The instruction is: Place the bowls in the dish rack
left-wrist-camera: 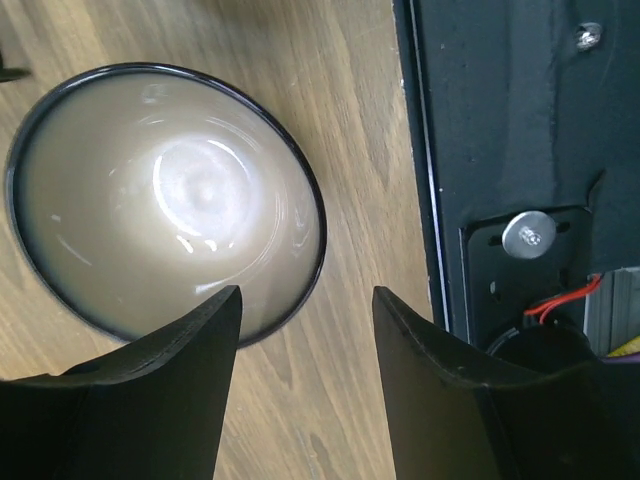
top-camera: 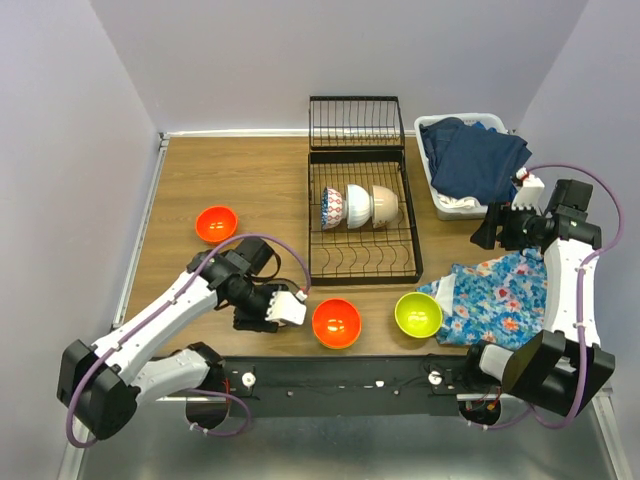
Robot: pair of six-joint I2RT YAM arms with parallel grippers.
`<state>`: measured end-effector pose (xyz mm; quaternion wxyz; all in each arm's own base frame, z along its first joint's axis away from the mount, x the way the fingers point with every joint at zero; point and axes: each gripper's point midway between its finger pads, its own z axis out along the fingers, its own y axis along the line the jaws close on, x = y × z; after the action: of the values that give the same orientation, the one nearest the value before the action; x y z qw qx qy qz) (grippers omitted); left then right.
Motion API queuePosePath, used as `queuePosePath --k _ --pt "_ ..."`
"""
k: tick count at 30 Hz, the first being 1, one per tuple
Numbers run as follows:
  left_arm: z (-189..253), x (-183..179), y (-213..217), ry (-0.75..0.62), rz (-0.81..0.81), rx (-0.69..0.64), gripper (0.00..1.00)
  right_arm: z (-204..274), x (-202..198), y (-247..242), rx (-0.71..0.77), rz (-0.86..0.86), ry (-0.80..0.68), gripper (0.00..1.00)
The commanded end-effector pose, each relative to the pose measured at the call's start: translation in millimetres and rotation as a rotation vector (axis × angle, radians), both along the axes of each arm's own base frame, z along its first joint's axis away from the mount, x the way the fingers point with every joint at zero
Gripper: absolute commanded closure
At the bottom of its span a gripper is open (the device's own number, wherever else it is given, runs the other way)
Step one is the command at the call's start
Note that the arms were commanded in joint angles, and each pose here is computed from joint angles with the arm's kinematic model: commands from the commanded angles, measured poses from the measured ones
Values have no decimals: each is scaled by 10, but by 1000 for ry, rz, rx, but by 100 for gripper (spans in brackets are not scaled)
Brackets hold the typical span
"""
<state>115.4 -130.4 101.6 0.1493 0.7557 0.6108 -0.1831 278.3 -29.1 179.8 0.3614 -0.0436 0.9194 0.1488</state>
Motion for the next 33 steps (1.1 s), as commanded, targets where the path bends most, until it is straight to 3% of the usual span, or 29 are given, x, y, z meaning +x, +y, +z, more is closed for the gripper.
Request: queuePosePath --k 1,6,9,13,15,19,24,28,33 --pt "-196 145 -130 -53 86 39 36 17 -47 88 18 36 -24 22" --pt "-277 284 -234 -103 128 16 37 27 -79 96 14 41 -21 22" --pt "-390 231 -148 -90 116 52 44 7 -82 101 17 40 -19 22" --pt "-439 75 -98 -37 105 56 67 14 -68 105 26 32 -23 22" --pt "-435 8 -61 -23 101 58 70 8 -59 105 30 25 -25 22" --pt "-391 -48 -32 -13 107 55 100 -16 -36 97 37 16 -20 22" --pt "279 111 -131 -116 121 -47 100 41 -1 72 33 12 -17 22" --pt "959 422 -441 -158 264 -219 100 8 74 74 70 2 6 22" --pt "1272 1029 -747 -14 568 -441 100 -87 157 16 64 5 37 23"
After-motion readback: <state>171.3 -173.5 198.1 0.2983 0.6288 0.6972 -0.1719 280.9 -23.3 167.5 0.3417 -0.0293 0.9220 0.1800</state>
